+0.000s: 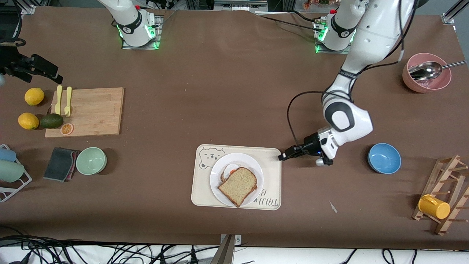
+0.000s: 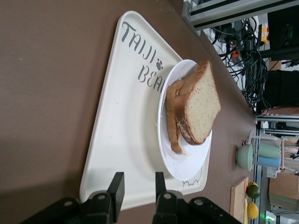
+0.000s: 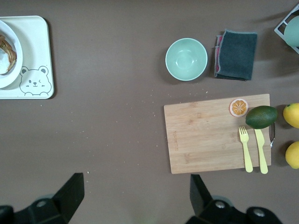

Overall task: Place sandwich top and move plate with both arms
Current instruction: 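Release the plate rim and draw the left gripper back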

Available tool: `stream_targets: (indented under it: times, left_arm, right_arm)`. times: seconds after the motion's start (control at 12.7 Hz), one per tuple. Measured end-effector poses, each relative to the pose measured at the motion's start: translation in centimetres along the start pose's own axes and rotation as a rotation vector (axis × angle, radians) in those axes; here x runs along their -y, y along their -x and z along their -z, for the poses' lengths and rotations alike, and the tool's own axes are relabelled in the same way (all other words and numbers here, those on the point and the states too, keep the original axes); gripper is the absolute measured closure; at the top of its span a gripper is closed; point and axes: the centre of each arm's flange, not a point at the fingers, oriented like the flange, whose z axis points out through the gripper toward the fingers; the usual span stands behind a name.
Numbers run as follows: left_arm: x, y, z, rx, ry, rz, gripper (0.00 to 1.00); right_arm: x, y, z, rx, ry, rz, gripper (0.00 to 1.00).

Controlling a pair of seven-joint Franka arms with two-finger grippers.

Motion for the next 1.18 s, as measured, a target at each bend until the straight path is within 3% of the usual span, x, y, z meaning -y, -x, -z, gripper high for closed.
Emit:
stream_targets:
  times: [0.24,0.71,0.79,1.18]
  left_arm:
    - [-0.6,1.7,5.6,0.028,-0.063,-0.056,0.37]
    - [-4.2,1.6,16.0,0.165,-0.326,-0.175,0.31]
    - [-4.9,1.7,17.7,0.186,-0.374,-0.182,0.26]
    - [-8.2,3.3,23.8,0.265,-0.662,-0.215,0.19]
  right_arm:
    - [-0.1,0.0,0.0,-0.001,0.000,-0.002,0.00]
    - [-0.1,0.0,0.1,-0.001,0.001,-0.002,0.00]
    - [-0.1,0.0,0.1,-0.001,0.001,-0.002,0.00]
    - [-0.1,0.0,0.1,0.001,0.001,-0.002,0.00]
